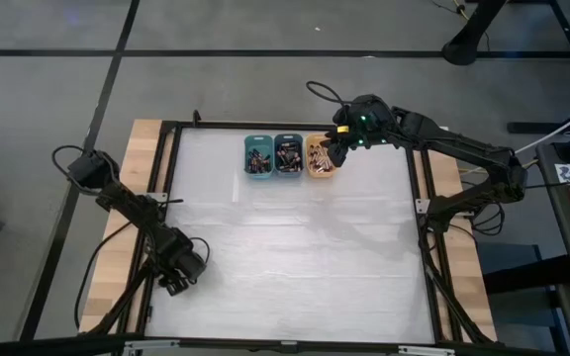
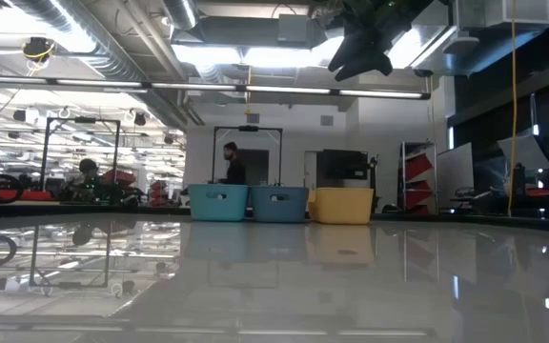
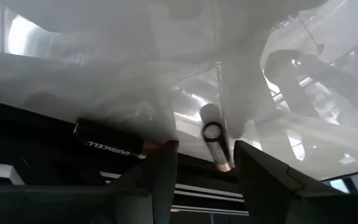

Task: Sort batteries
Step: Put the brown battery into the green bin

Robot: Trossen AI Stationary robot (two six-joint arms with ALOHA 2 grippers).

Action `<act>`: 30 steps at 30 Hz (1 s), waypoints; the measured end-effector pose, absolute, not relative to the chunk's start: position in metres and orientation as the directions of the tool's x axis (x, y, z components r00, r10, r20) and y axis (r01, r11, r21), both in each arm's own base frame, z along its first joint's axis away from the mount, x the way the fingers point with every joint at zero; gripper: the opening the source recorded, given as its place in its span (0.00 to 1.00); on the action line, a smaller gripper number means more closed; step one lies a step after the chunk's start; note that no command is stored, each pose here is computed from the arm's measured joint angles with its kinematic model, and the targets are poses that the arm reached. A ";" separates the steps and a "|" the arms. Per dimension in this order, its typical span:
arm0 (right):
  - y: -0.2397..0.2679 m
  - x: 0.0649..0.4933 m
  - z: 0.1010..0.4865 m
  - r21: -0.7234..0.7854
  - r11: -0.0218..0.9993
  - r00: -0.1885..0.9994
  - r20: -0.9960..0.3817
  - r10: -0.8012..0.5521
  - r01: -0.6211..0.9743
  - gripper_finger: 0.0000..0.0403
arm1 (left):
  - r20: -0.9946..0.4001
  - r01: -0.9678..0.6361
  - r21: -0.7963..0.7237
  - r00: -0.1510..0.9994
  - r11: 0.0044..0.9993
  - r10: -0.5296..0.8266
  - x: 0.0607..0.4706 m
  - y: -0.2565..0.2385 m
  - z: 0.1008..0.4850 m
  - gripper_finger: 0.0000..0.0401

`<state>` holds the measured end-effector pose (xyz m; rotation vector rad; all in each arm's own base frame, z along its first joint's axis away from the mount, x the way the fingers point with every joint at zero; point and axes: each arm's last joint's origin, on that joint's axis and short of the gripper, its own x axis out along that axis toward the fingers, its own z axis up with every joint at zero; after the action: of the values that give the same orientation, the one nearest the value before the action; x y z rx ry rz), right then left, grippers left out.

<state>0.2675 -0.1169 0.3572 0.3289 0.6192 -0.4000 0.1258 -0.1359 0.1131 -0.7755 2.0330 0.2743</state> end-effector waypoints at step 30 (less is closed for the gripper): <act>-0.117 0.268 0.358 0.168 0.877 0.750 -0.605 -0.268 0.449 0.40 | -0.880 -0.603 -0.288 -0.140 0.744 -0.454 0.153 -0.149 0.142 0.03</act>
<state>0.2682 -0.1175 0.3583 0.3146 0.6070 -0.3991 0.1527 -0.1487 0.1424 -0.8308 1.7769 0.1595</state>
